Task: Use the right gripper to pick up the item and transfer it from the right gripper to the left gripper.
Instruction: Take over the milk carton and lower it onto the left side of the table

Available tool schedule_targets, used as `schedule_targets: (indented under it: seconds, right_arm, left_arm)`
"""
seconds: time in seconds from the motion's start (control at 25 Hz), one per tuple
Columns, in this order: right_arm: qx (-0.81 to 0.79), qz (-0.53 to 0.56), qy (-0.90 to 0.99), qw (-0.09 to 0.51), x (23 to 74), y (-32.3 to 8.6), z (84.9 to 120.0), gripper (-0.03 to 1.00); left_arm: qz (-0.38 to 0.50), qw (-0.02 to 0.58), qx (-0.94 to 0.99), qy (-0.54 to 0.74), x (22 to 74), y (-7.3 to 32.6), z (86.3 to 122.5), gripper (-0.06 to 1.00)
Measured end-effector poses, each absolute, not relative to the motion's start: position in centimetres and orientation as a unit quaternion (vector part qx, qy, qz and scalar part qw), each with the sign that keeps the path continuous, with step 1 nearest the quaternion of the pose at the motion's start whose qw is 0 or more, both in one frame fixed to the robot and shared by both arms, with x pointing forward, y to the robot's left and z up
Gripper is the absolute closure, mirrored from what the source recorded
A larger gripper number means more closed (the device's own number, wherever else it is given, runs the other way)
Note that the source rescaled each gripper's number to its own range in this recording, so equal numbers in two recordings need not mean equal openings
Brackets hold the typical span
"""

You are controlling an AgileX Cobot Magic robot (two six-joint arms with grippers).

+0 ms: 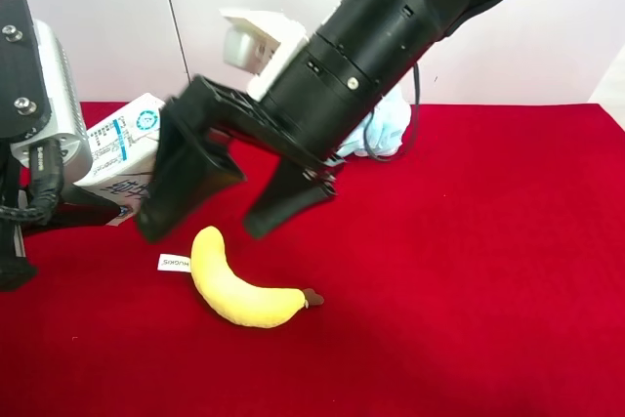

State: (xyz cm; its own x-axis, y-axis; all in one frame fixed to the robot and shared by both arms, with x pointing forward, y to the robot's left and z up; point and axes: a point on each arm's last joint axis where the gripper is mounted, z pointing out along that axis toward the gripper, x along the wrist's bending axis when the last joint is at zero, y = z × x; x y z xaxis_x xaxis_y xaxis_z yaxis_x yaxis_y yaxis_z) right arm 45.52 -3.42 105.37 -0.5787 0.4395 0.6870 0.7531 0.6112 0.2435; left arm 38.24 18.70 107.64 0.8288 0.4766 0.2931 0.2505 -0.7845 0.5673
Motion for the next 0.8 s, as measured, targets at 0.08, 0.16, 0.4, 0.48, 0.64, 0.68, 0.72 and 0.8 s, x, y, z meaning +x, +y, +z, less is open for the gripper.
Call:
schedule_targets:
  seconds: [0.08,0.16,0.4,0.48,0.64,0.68,0.72,0.8]
  right_arm:
    - [-0.351,-0.244,-0.856,0.291,45.4,-3.7,105.1,-0.02]
    - [-0.354,-0.227,-0.864,0.276,45.3,-4.0,105.0,-0.02]
    - [-0.344,-0.164,-0.902,0.202,43.6,-4.5,105.3,-0.02]
    - [-0.337,-0.151,-0.914,0.170,42.7,-4.7,105.9,-0.02]
    - [-0.319,-0.142,-0.930,0.110,40.3,-4.8,107.6,-0.02]
    - [-0.317,-0.144,-0.932,0.097,39.6,-4.9,108.2,-0.02]
    - [-0.314,-0.146,-0.935,0.080,39.0,-5.1,108.7,-0.02]
    - [-0.307,-0.151,-0.938,0.049,37.8,-5.4,109.7,-0.02]
  left_arm:
    - [0.216,0.262,0.920,0.198,38.2,18.7,107.6,0.93]
    - [0.216,0.262,0.920,0.198,38.2,18.7,107.6,0.93]
    - [0.216,0.262,0.920,0.198,38.2,18.7,107.6,0.93]
    - [0.216,0.262,0.920,0.197,38.2,18.7,107.6,0.93]
    - [0.216,0.262,0.920,0.197,38.2,18.7,107.6,0.93]
    - [0.216,0.262,0.920,0.197,38.2,18.7,107.6,0.93]
    - [0.216,0.262,0.920,0.197,38.2,18.7,107.6,0.93]
    - [0.216,0.262,0.920,0.197,38.2,18.7,107.6,0.93]
